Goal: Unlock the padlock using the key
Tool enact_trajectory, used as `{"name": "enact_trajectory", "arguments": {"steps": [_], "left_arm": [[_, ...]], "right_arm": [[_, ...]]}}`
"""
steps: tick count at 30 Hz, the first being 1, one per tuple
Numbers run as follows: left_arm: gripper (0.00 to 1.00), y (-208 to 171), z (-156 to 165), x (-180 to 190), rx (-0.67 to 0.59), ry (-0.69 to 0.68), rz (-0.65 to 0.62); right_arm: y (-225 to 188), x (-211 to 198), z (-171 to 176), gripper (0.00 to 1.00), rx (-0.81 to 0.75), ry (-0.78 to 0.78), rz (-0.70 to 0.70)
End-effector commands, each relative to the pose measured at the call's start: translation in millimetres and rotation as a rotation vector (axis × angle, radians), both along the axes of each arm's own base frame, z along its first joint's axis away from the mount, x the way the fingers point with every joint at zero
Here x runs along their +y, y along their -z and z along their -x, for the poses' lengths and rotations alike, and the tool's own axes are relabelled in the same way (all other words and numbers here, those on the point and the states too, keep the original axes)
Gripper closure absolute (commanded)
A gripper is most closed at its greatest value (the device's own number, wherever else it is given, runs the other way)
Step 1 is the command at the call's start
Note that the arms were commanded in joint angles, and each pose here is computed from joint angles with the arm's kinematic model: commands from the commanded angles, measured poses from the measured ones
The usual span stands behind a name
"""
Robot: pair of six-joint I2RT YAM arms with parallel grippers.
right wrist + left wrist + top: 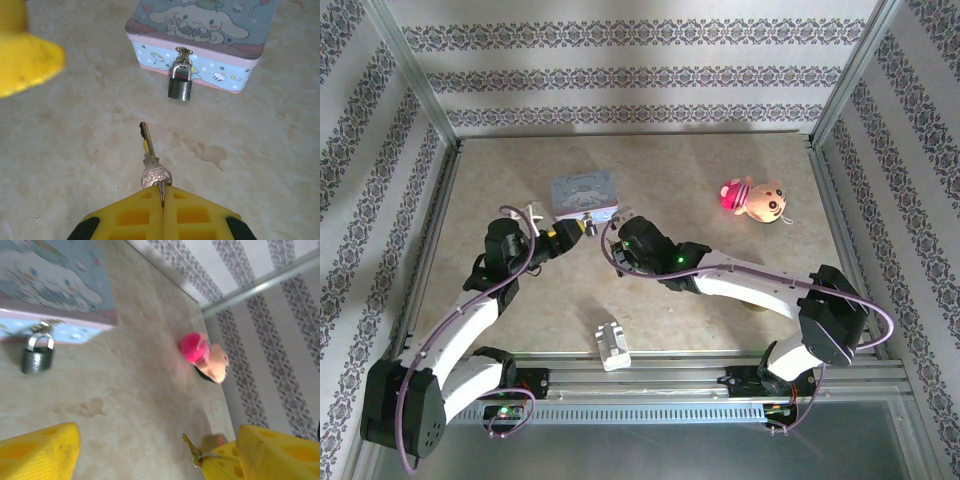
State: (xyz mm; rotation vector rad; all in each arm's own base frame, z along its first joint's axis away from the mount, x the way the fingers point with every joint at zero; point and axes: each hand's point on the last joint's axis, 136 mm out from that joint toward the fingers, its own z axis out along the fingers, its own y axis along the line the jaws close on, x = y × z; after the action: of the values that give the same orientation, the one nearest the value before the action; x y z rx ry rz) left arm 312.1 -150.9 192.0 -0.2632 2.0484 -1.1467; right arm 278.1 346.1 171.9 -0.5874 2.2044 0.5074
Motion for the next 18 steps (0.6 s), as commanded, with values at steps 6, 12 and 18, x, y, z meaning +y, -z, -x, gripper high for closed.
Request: {"name": "enact_trajectory", "arguments": {"steps": [6,12,18], "left_arm": [[0.36,-34,-2,-43,-0.104,0.193,0.113],[0.44,-39,-4,-50,-0.106,0.217,0.146],[0.53,-34,-4,-54,-0.092,0.232,0.143]], "right_arm": [[-26,3,0,1.00,-0.010,0.006,-0.182],[-29,2,1,1.00,-0.002,0.010,-0.235],[-34,1,-1,1.00,-0.005,0.014,-0.259]]}}
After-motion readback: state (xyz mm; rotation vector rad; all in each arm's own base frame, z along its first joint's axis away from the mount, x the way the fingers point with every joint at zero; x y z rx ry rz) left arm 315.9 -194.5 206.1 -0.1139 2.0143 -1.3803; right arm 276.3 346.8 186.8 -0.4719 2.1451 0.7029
